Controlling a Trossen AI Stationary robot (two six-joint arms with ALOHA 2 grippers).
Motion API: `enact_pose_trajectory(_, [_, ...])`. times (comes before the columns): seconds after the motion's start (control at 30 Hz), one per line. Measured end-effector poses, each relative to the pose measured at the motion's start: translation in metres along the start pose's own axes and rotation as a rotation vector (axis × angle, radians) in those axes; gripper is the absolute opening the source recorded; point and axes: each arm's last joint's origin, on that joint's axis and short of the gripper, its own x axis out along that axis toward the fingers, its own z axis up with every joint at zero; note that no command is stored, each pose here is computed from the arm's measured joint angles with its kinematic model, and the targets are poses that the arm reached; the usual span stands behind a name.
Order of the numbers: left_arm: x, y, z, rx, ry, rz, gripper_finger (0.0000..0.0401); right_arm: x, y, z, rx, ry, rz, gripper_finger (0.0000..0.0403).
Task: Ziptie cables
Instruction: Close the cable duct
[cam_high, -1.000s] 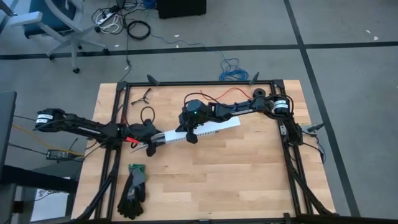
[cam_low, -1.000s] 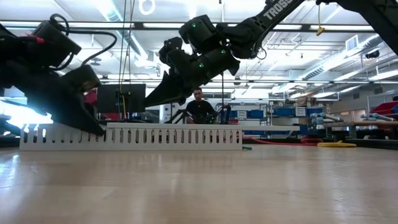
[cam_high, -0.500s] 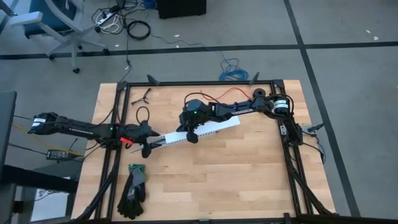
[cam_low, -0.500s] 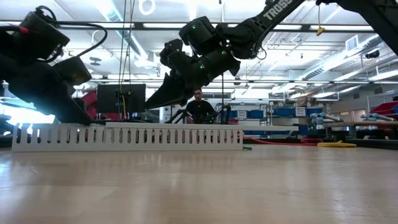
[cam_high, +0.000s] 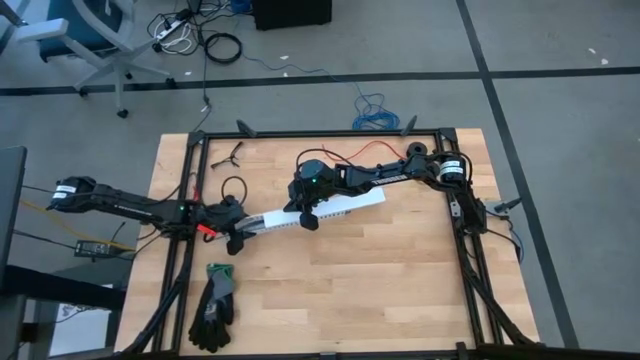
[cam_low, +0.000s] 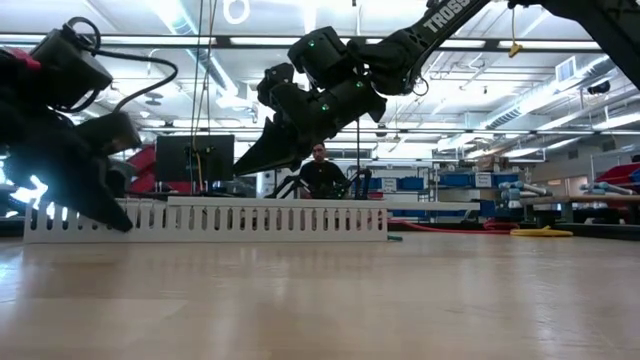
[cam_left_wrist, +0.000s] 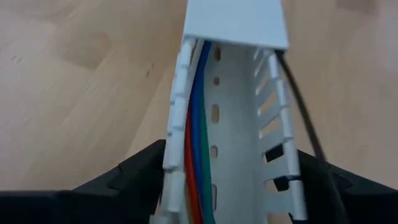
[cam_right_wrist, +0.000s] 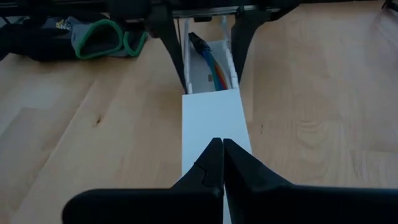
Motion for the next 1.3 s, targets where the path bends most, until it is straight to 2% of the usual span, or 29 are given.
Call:
enact_pose_trajectory(0.27, [0.003, 0.002, -0.002, 0.008, 0.010, 0.083, 0.0284, 0.000, 0.001, 0.000, -0.001, -0.001, 0.013, 0.0000])
enact_pose_trajectory(0.5, [0.006, 0.000, 0.005, -0.009, -0.062, 0.079, 0.0283, -0.011, 0.003, 0.003, -0.009, 0.062, 0.016, 0.0000])
enact_pose_trajectory(0.67, [0.012, -0.001, 0.007, -0.006, -0.072, 0.087, 0.0273, -0.044, 0.002, 0.018, -0.064, 0.129, -0.123, 0.0000])
enact_pose_trajectory(0.8, [0.019, -0.003, 0.008, 0.007, -0.088, 0.082, 0.0265, -0.084, 0.008, 0.020, -0.090, 0.164, -0.228, 0.0000])
enact_pose_trajectory(1.0, [0.032, -0.007, 0.025, 0.066, -0.117, 0.091, 0.0263, -0.153, 0.022, -0.011, -0.006, 0.172, -0.411, 0.0000])
enact_pose_trajectory(1.13, [0.047, -0.008, 0.047, 0.128, -0.103, 0.132, 0.0262, -0.188, 0.037, -0.040, 0.094, 0.119, -0.439, 0.0000])
enact_pose_trajectory(1.3, [0.074, -0.007, 0.079, 0.182, -0.074, 0.139, 0.0262, -0.209, 0.053, -0.071, 0.204, 0.061, -0.441, 0.0000])
